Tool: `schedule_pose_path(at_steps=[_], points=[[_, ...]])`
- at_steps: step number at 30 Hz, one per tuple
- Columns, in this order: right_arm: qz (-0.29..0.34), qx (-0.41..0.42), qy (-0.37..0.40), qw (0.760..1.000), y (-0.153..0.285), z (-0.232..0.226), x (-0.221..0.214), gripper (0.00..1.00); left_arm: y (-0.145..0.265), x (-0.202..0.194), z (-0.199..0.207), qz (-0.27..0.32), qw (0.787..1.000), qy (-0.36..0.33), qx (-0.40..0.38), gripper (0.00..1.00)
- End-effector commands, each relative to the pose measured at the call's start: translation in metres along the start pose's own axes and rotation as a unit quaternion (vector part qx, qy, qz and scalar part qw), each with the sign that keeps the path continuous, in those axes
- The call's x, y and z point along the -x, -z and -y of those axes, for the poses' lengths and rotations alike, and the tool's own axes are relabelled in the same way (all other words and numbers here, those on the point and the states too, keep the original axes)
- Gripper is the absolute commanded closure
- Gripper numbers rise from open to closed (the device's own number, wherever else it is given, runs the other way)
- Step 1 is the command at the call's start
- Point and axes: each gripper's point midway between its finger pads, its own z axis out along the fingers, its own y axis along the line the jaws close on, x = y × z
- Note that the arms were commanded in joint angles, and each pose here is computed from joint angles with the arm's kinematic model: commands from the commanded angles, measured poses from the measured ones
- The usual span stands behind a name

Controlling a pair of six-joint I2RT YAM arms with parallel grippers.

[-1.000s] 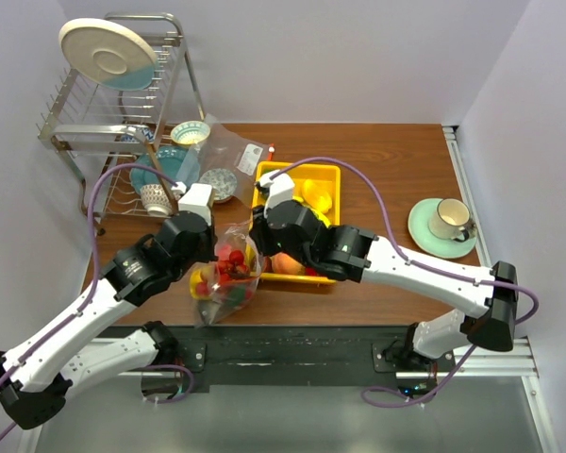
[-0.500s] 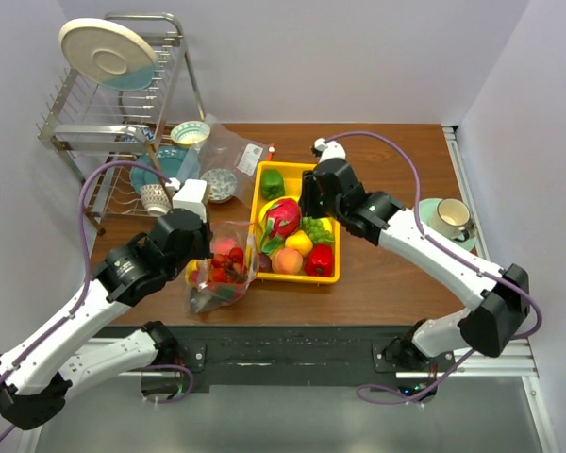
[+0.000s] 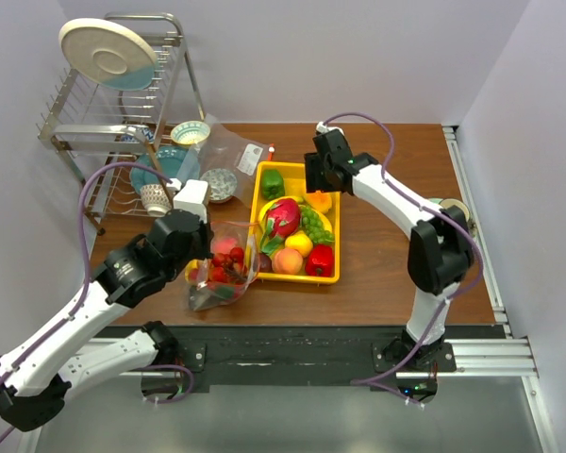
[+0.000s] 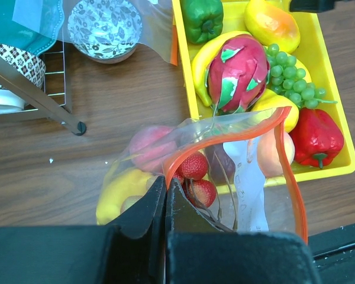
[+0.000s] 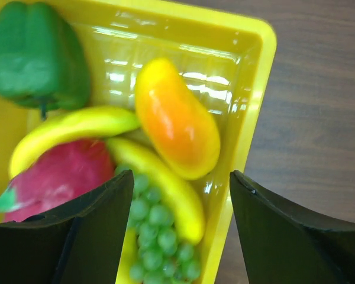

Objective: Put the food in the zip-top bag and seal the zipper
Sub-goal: Pick up the fake fruit from the bin.

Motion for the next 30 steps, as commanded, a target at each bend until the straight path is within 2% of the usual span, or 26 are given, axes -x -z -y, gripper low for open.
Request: schedule_pose_path(at_steps=[1, 3, 16, 17, 20, 24, 30], points=[[-0.013, -0.012, 0.047, 0.999, -0.020, -0.001, 0.010, 0.30, 0.002, 0.017, 0.003, 0.035, 0.999, 0.012, -0.009, 1.00], [-0.014, -0.012, 0.056, 0.998, -0.027, -0.003, 0.015, 0.29, 0.003, 0.018, 0.000, 0.038, 0.999, 0.013, -0.003, 1.00], [-0.090, -0.030, 0.089, 0.992, -0.084, 0.003, -0.027, 0.29, 0.004, 0.017, -0.001, 0.037, 0.999, 0.012, -0.003, 1.00], [-0.094, -0.028, 0.090, 0.991, -0.085, 0.002, -0.029, 0.30, 0.004, 0.018, 0.001, 0.037, 0.999, 0.013, -0.007, 1.00], [-0.100, -0.023, 0.087, 0.991, -0.083, 0.000, -0.032, 0.45, 0.004, 0.017, 0.003, 0.034, 0.999, 0.013, -0.010, 1.00], [-0.072, -0.011, 0.079, 0.994, -0.066, -0.002, -0.016, 0.61, 0.004, 0.015, 0.003, 0.032, 0.999, 0.016, -0.013, 1.00], [-0.019, 0.009, 0.069, 0.997, -0.026, -0.005, 0.015, 0.64, 0.002, 0.013, 0.005, 0.032, 0.999, 0.016, -0.016, 1.00]])
